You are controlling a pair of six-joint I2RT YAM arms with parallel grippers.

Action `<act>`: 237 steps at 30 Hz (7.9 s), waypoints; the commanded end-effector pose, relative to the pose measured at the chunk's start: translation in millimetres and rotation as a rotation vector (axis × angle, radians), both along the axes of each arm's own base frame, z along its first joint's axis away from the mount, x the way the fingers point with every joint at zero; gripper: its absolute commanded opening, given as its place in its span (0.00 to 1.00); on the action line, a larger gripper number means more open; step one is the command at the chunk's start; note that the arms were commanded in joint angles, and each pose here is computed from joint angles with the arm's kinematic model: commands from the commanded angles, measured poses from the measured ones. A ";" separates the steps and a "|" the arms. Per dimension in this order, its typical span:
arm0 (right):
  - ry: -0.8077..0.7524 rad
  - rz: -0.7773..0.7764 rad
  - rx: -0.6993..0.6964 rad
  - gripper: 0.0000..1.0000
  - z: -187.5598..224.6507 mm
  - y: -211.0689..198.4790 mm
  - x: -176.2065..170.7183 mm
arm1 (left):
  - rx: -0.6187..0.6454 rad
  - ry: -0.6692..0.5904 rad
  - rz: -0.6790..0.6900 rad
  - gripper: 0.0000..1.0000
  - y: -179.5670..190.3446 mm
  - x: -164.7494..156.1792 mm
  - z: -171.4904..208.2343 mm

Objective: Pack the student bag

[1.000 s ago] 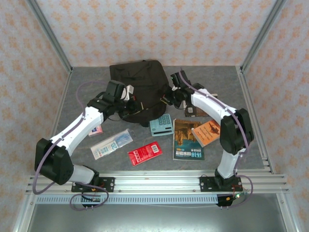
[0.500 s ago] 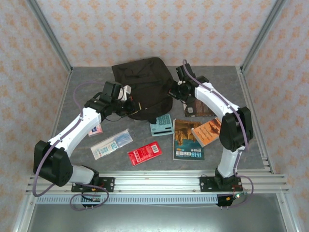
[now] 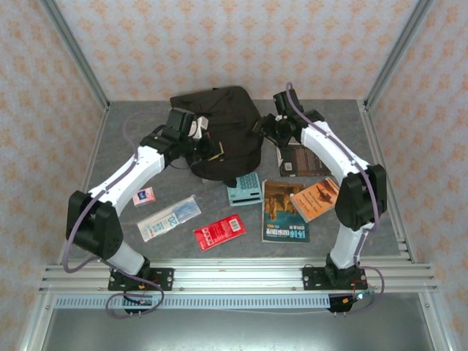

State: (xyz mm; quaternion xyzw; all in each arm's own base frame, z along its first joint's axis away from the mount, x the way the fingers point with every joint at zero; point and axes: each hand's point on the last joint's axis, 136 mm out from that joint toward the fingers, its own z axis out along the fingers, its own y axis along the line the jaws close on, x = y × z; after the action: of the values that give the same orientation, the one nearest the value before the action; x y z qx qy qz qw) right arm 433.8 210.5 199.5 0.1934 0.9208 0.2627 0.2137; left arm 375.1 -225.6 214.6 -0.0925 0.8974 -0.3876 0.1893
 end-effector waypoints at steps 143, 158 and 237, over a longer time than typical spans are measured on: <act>0.138 -0.278 -0.181 0.00 -31.8 -51.9 -35.6 | 0.057 0.058 0.264 0.00 80.2 66.8 -43.5; 0.013 -0.033 -0.187 0.00 -19.8 -20.0 -33.6 | 0.210 0.003 0.236 0.07 82.8 56.5 -19.1; -0.045 0.675 0.065 0.14 -38.8 138.5 -37.4 | -0.019 -0.168 0.267 0.00 40.7 39.7 -17.7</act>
State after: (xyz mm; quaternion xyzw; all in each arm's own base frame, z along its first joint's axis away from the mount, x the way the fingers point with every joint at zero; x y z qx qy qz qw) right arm 391.2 353.4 149.5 -0.1416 0.9296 0.3174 0.1229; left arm 408.0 -180.0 155.0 -0.2099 0.8789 -0.3457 0.2530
